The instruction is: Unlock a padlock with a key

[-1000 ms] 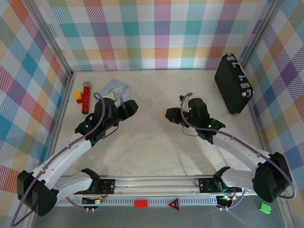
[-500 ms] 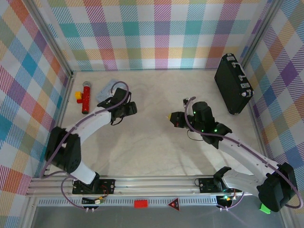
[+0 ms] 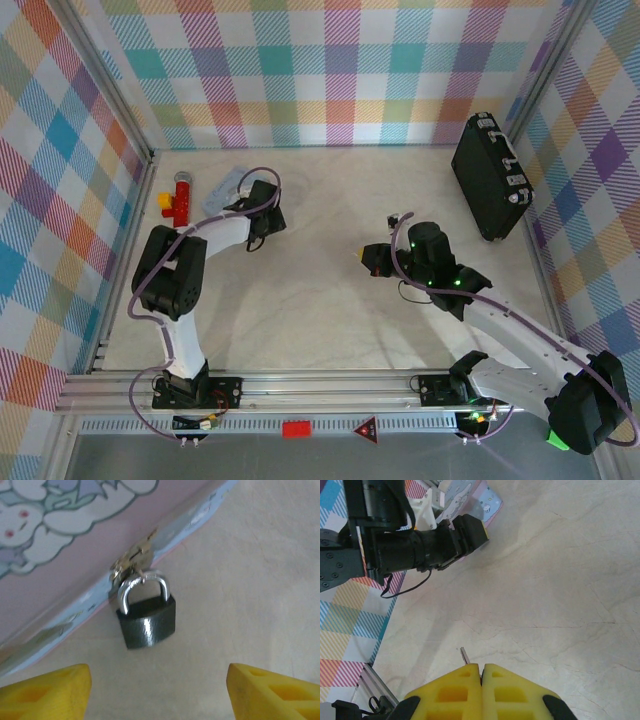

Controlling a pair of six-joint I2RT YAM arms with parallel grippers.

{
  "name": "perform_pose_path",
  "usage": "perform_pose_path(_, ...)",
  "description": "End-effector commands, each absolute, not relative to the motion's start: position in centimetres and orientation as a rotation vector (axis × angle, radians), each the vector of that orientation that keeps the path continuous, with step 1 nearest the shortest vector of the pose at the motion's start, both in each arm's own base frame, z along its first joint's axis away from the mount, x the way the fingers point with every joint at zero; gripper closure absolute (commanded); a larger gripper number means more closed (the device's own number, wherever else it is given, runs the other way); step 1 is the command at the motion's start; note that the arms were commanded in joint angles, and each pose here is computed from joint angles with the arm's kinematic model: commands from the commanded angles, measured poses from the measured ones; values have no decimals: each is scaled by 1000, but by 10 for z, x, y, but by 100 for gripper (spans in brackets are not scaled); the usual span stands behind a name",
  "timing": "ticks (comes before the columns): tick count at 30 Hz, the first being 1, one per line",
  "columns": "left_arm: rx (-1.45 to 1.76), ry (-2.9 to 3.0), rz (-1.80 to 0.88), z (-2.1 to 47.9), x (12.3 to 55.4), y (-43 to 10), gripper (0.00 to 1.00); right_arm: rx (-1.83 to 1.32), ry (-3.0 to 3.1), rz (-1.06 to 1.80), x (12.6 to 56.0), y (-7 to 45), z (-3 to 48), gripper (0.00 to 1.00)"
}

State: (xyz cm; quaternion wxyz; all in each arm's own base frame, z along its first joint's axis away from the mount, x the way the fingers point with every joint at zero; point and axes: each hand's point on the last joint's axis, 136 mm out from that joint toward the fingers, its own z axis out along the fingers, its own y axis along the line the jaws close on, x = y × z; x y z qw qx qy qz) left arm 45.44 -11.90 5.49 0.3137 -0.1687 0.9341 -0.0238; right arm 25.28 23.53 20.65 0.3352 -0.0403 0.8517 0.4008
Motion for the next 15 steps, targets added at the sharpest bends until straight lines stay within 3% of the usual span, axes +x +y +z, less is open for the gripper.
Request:
perform_pose_path(1,-523,2376,-48,62,479,-106,29,-141,2218,1029,250,234,203,100)
perform_pose_path(11,-577,2314,-66,52,497,-94,36,-155,2224,1012,249,233,199,100)
perform_pose_path(15,-594,2289,-103,48,499,-94,43,-160,2224,1007,249,232,201,100)
